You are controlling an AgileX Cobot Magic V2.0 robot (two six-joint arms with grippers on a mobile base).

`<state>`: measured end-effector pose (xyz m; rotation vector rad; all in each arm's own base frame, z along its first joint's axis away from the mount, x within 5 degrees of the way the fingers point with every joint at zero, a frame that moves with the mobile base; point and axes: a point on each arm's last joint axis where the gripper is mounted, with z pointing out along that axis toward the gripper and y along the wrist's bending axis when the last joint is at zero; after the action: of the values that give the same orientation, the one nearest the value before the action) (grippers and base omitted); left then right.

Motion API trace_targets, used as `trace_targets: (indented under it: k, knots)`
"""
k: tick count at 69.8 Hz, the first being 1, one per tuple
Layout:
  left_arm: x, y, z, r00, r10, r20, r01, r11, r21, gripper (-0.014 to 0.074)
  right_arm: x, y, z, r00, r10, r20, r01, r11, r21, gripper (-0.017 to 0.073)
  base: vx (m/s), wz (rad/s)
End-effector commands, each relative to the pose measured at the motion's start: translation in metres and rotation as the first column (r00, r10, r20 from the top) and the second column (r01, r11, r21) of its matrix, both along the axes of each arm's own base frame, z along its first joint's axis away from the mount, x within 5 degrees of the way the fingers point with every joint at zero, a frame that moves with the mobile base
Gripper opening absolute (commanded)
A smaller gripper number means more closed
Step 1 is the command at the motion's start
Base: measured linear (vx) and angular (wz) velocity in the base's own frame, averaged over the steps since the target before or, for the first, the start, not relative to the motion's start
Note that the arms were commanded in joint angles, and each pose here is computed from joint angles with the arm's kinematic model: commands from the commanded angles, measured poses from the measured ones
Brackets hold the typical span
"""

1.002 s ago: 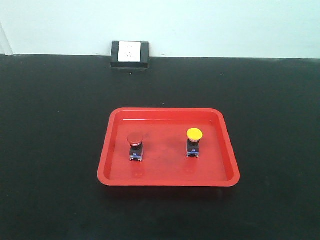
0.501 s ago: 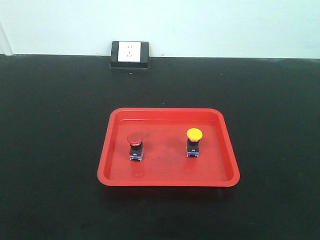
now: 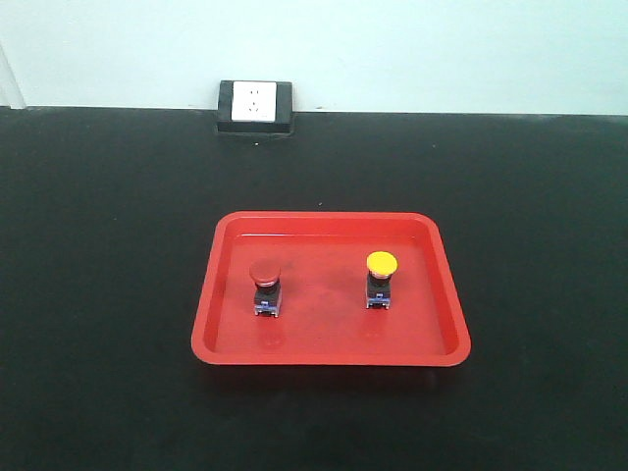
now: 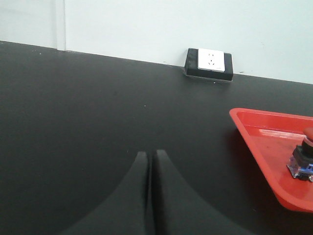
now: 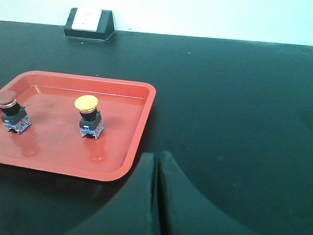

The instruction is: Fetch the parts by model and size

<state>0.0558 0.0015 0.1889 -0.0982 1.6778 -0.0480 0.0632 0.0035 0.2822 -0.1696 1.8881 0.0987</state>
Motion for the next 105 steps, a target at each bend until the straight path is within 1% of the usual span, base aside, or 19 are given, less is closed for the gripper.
trace_targets:
  k: [1,18,24,28,31,35,37,42,45,46,50,54,57,62,73,79,86,98,105]
  knots:
    - [0.0,0.0,0.009,0.996,0.002,0.091,-0.001,1.0,-0.008,-0.0007,0.001,0.001,0.013,0.997,0.019,0.079,-0.019,1.0,-0.007,-0.0006,0.0,0.0]
    - [0.0,0.0,0.009,0.996,0.002,0.091,-0.001,1.0,-0.008,-0.0007,0.001,0.001,0.013,0.997,0.019,0.08,-0.018,1.0,-0.009,-0.0006,0.0,0.0]
    - [0.0,0.0,0.009,0.996,0.002,0.091,-0.001,1.0,-0.008,-0.0007,0.002,0.004,0.017,0.993,0.036,0.113,-0.039,0.999,0.026,-0.0006,0.0,0.0]
    - [0.0,0.0,0.009,0.996,0.002,0.091,-0.001,1.0,-0.008,-0.0007,0.002,0.007,0.019,0.99,0.055,0.128,-0.065,0.995,0.077,-0.0006,0.0,0.0]
    - [0.0,0.0,0.009,0.996,0.002,0.091,-0.001,1.0,-0.008,-0.0007,0.001,0.009,0.021,0.987,0.068,0.148,-0.083,0.991,0.1,-0.0006,0.0,0.0]
    - [0.0,0.0,0.009,0.996,0.002,0.091,-0.001,1.0,-0.008,-0.0007,0.002,0.01,0.022,0.984,0.076,0.16,-0.092,0.991,0.098,-0.0006,0.0,0.0]
    - [0.0,0.0,0.009,0.996,0.002,0.091,-0.001,1.0,-0.008,-0.0007,0.003,0.011,0.022,0.984,0.077,0.164,-0.09,0.993,0.077,-0.0006,0.0,0.0]
    - [0.0,0.0,0.009,0.996,0.002,0.091,-0.001,1.0,-0.008,-0.0007,0.007,0.01,0.021,0.986,0.056,0.155,-0.063,0.997,0.044,-0.0006,0.0,0.0]
    - [0.0,0.0,0.009,0.996,0.002,0.091,-0.001,1.0,-0.008,-0.0007,0.008,0.01,0.02,0.99,0.032,0.139,-0.039,0.998,0.049,-0.0006,0.0,0.0]
    - [0.0,0.0,0.009,0.996,0.002,0.091,-0.001,1.0,-0.008,-0.0007,0.009,0.009,0.02,0.99,0.022,0.137,-0.027,0.999,0.04,-0.0006,0.0,0.0]
    - [0.0,0.0,0.009,0.996,0.002,0.091,-0.001,1.0,-0.008,-0.0007,0.009,0.007,0.019,0.992,-0.019,0.125,0.012,0.999,0.051,-0.0006,0.0,0.0]
    - [0.0,0.0,0.009,0.996,0.002,0.091,-0.001,1.0,-0.008,-0.0007,0.009,0.005,0.019,0.991,-0.049,0.124,0.044,0.998,0.039,-0.0006,0.0,0.0]
    - [0.0,0.0,0.009,0.996,0.002,0.091,-0.001,1.0,-0.008,-0.0007,0.01,0.002,0.019,0.988,-0.083,0.127,0.082,0.997,0.013,-0.0006,0.0,0.0]
    - [0.0,0.0,0.009,0.996,0.002,0.091,-0.001,1.0,-0.008,-0.0007,0.01,-0.001,0.018,0.985,-0.121,0.12,0.123,0.992,-0.005,-0.0006,0.0,0.0]
    - [0.0,0.0,0.009,0.996,0.002,0.091,-0.001,1.0,-0.008,-0.0007,0.008,-0.007,0.014,0.972,-0.19,0.136,0.195,0.98,-0.025,-0.0006,0.0,0.0]
    - [0.0,0.0,0.009,0.996,0.002,0.091,-0.001,1.0,-0.008,-0.0007,0.007,-0.008,0.002,0.965,-0.208,0.161,0.211,0.977,-0.004,-0.0006,0.0,0.0]
    - [0.0,0.0,0.009,0.996,0.002,0.091,-0.001,1.0,-0.008,-0.0007,0.005,-0.007,-0.011,0.96,-0.209,0.189,0.208,0.978,0.024,-0.0006,0.0,0.0]
    - [0.0,0.0,0.009,0.996,0.002,0.091,-0.001,1.0,-0.008,-0.0007,0.0,-0.007,-0.038,0.953,-0.209,0.218,0.207,0.978,0.029,-0.0006,0.0,0.0]
    - [0.0,0.0,0.009,0.996,0.002,0.091,-0.001,1.0,-0.008,-0.0007,-0.004,-0.006,-0.055,0.943,-0.205,0.263,0.203,0.978,0.037,-0.0006,0.0,0.0]
